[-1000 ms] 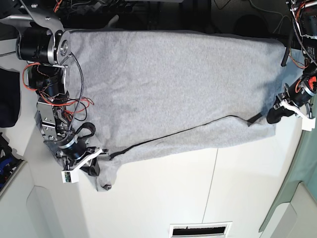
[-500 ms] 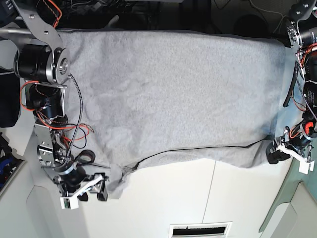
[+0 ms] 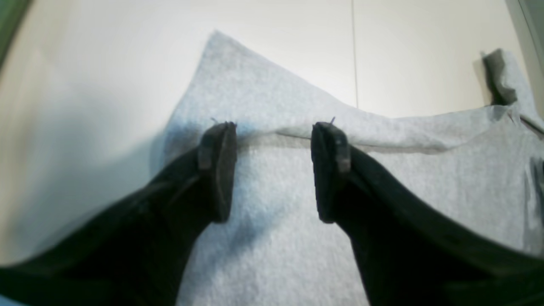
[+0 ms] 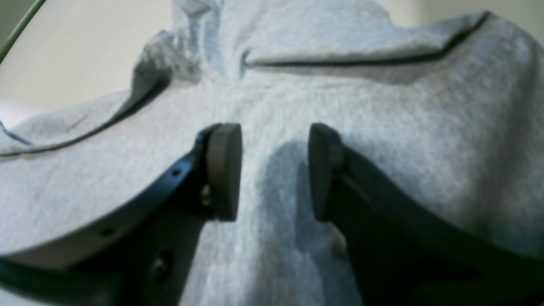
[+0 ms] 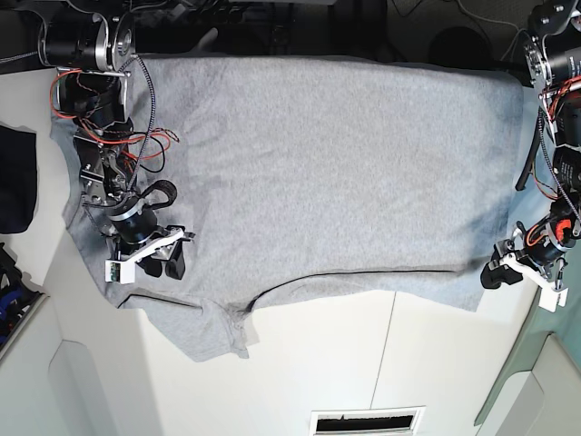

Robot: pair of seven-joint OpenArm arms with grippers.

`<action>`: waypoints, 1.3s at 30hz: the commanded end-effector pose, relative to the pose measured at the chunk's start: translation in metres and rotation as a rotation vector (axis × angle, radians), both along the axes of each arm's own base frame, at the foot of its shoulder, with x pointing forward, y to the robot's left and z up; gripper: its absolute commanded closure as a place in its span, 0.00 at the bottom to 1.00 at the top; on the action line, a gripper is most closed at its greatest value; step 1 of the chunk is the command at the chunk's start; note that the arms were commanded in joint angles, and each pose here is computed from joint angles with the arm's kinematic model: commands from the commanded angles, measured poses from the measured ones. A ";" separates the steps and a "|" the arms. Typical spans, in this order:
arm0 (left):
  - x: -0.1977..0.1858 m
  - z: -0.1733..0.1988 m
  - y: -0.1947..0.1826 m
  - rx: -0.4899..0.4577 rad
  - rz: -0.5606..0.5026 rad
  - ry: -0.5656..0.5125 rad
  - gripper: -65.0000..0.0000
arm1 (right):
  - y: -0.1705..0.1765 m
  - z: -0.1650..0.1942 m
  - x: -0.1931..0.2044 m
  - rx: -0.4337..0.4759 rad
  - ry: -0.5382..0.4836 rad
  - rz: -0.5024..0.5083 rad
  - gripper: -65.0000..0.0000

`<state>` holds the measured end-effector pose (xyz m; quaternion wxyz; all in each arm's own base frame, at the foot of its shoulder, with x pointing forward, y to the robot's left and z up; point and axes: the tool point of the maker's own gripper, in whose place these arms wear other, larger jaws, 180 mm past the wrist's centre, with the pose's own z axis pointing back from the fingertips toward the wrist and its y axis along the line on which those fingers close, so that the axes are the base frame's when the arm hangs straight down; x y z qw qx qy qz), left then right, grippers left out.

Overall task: Layout the t-shirt on the table in an organized manner, then fold the t-shirt properly
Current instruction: 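Grasp the shirt side edge with the left gripper and pull it outward, then press both grippers onto the shirt body and smooth wrinkles outward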

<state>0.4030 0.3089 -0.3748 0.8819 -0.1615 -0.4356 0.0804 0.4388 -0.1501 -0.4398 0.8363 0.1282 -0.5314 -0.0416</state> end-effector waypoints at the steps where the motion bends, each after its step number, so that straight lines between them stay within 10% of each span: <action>1: 0.009 0.018 0.002 -0.006 -0.012 -0.046 0.52 | -0.009 0.029 0.022 -0.007 -0.089 -0.035 0.62; 6: -0.008 0.006 -0.057 -0.152 -0.207 0.001 0.56 | -0.016 0.026 0.025 -0.127 -0.068 -0.030 0.65; 10: -0.022 -0.010 -0.105 -0.257 -0.263 0.016 0.75 | -0.017 0.003 0.010 -0.202 0.029 0.029 1.00; 24: -0.106 -0.083 -0.148 -0.320 -0.288 0.210 0.78 | -0.028 -0.015 -0.067 -0.192 0.058 0.085 1.00; 39: -0.078 -0.019 -0.160 -0.230 -0.362 -0.021 0.78 | 0.012 0.059 -0.014 -0.087 -0.092 0.151 1.00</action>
